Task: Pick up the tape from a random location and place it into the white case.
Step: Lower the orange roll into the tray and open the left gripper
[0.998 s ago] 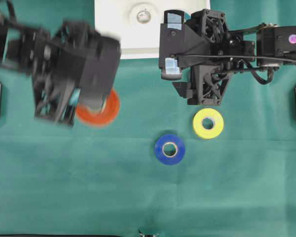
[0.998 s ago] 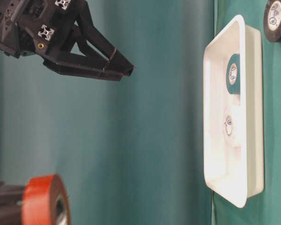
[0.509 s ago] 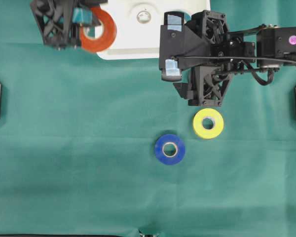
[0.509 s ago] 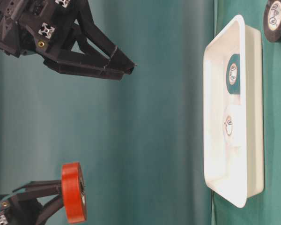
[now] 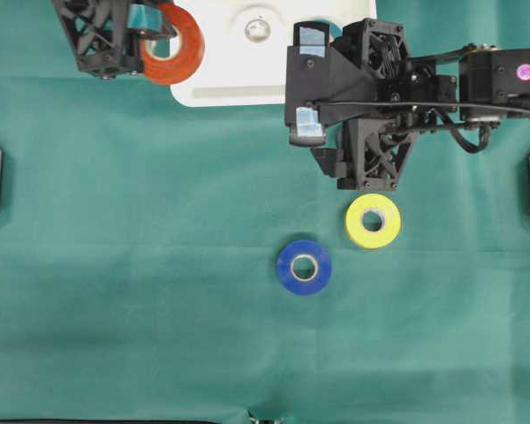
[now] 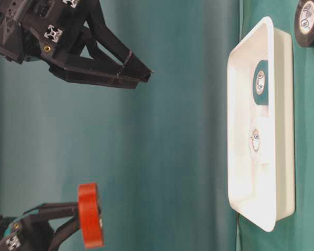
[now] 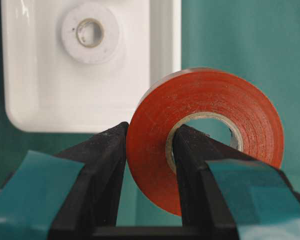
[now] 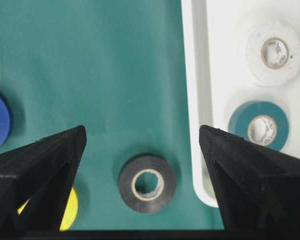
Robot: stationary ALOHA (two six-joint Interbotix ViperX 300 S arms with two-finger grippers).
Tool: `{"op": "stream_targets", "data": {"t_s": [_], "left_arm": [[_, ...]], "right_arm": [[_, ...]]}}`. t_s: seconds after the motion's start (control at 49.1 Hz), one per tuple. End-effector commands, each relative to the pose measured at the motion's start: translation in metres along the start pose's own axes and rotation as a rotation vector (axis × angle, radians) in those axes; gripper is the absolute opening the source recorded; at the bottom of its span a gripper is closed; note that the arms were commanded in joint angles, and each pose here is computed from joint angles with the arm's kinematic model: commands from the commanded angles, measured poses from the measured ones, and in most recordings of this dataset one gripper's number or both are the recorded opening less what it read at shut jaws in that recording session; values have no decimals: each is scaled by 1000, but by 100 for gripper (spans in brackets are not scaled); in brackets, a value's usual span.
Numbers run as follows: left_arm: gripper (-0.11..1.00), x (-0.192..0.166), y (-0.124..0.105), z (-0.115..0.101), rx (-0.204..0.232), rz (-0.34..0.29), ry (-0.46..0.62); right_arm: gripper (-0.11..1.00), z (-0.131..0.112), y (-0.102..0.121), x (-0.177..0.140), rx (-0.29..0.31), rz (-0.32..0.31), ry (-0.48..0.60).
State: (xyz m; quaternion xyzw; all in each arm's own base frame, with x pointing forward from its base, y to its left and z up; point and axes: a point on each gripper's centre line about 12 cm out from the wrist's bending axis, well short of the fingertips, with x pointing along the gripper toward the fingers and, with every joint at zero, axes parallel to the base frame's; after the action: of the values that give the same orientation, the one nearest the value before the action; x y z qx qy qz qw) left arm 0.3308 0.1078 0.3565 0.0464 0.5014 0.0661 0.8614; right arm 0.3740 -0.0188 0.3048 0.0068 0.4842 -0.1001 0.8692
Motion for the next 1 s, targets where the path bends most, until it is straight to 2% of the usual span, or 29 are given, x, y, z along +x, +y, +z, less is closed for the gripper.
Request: {"op": "stream_targets", "data": {"t_s": [0.0, 0.122, 0.285, 0.387, 0.713, 0.978], "left_arm": [[24, -8, 3, 12, 4, 14, -52], [24, 1, 7, 25, 16, 15, -58], [24, 13, 11, 39, 84, 18, -55], [24, 21, 14, 46, 107, 17, -49], [24, 34, 25, 40, 86, 29, -32], [24, 77, 30, 20, 70, 48, -43]], "right_arm": [[90, 4, 0, -9, -3, 3, -29], [90, 4, 0, -9, -7, 2, -30], [90, 4, 0, -10, -6, 3, -31], [90, 4, -1, -10, -6, 2, -33], [90, 4, 0, -9, -10, 1, -28], [90, 3, -1, -9, -12, -1, -27]]}}
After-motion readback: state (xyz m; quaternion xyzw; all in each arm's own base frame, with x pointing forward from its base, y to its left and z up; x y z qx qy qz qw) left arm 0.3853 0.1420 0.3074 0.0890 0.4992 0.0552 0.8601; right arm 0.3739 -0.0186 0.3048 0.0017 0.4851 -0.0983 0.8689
